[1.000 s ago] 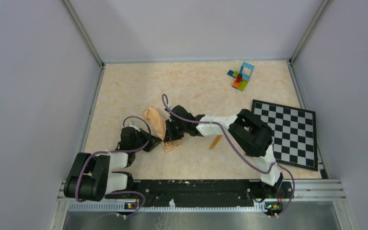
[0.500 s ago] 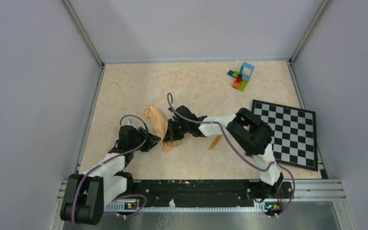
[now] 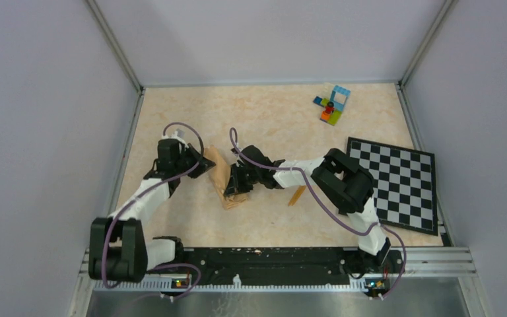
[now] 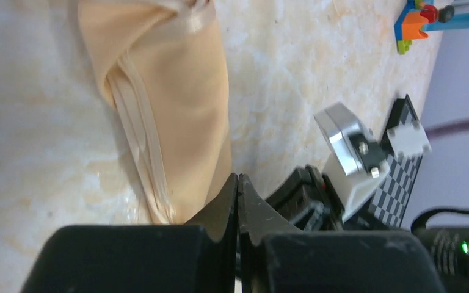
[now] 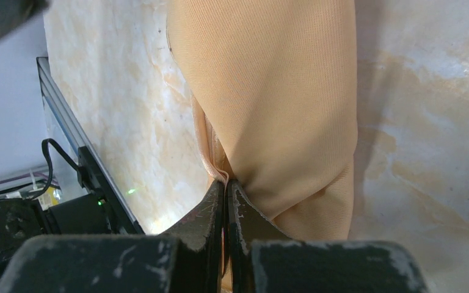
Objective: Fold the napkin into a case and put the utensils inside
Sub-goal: Smooth out the smaller rectangle-folded napkin at the center of the board.
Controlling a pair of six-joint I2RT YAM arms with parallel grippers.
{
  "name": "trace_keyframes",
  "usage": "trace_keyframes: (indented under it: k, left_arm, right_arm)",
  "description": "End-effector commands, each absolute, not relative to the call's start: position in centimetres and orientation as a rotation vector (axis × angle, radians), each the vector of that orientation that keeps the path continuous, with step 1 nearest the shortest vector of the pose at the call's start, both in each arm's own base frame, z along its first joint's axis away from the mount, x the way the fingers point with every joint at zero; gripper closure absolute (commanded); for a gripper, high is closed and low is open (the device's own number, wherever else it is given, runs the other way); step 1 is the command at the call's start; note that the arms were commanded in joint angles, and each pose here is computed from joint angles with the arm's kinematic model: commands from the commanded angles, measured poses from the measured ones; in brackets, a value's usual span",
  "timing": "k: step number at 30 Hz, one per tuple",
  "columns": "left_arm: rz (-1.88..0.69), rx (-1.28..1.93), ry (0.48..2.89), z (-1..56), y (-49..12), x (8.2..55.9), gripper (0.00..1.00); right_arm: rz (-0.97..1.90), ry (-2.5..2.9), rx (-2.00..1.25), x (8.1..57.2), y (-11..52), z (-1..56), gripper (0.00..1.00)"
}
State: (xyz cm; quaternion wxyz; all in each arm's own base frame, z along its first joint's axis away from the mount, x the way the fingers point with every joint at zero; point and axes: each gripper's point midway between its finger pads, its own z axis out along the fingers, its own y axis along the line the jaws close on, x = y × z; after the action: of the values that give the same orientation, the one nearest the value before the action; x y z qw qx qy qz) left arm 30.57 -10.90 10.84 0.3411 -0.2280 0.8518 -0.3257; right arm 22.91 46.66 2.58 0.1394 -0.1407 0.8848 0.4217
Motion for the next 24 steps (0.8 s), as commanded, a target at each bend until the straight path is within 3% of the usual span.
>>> trace_keyframes:
  k: [1, 21, 24]
  left_arm:
    - [-0.886, -0.448, 2.218, 11.6, -11.5, 34.2, 1.00]
    - [-0.590, -0.588, 2.360, 3.4, -8.0, 39.3, 1.00]
    - [-0.540, -0.597, 2.406, 1.4, -7.3, 39.0, 1.00]
  right_arm:
    - [1.112, 2.627, -0.415, 22.6, 45.0, -0.5, 1.00]
    - [1.154, 2.576, -0.477, 22.4, 45.5, 0.5, 1.00]
    - [1.148, 2.543, -0.556, 22.2, 45.8, 1.4, 0.96]
